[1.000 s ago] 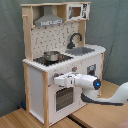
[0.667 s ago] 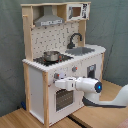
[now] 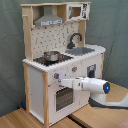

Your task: Play with the kitchen

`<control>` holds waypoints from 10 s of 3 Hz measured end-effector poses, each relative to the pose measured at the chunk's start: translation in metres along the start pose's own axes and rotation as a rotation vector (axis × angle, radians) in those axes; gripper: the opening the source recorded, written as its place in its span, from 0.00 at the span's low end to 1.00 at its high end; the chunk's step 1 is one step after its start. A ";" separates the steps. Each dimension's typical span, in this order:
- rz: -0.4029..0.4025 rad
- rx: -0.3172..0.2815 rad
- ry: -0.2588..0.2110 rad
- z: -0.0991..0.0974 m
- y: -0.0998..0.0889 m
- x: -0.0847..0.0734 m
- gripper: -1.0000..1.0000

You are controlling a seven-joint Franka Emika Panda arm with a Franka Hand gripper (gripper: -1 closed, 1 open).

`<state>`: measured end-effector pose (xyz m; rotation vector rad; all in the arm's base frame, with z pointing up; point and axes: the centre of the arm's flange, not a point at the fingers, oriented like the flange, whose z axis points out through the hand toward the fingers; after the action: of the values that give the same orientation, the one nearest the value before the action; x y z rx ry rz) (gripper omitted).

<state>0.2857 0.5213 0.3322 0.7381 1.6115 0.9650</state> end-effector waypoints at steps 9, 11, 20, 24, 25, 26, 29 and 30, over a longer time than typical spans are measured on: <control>0.678 0.108 -0.352 0.057 0.174 -0.117 1.00; 0.859 0.169 -0.388 0.078 0.191 -0.113 1.00; 1.554 0.877 -0.569 0.139 0.173 -0.156 1.00; 1.517 1.041 -0.565 0.181 0.181 -0.152 1.00; 1.481 1.125 -0.616 0.185 0.168 -0.156 1.00; 1.435 1.131 -0.671 0.175 0.179 -0.170 1.00; 1.280 0.931 -0.715 0.123 0.249 -0.156 1.00; 1.193 0.835 -0.707 0.101 0.267 -0.128 1.00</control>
<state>0.4107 0.5627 0.6154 2.4535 0.7727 0.5802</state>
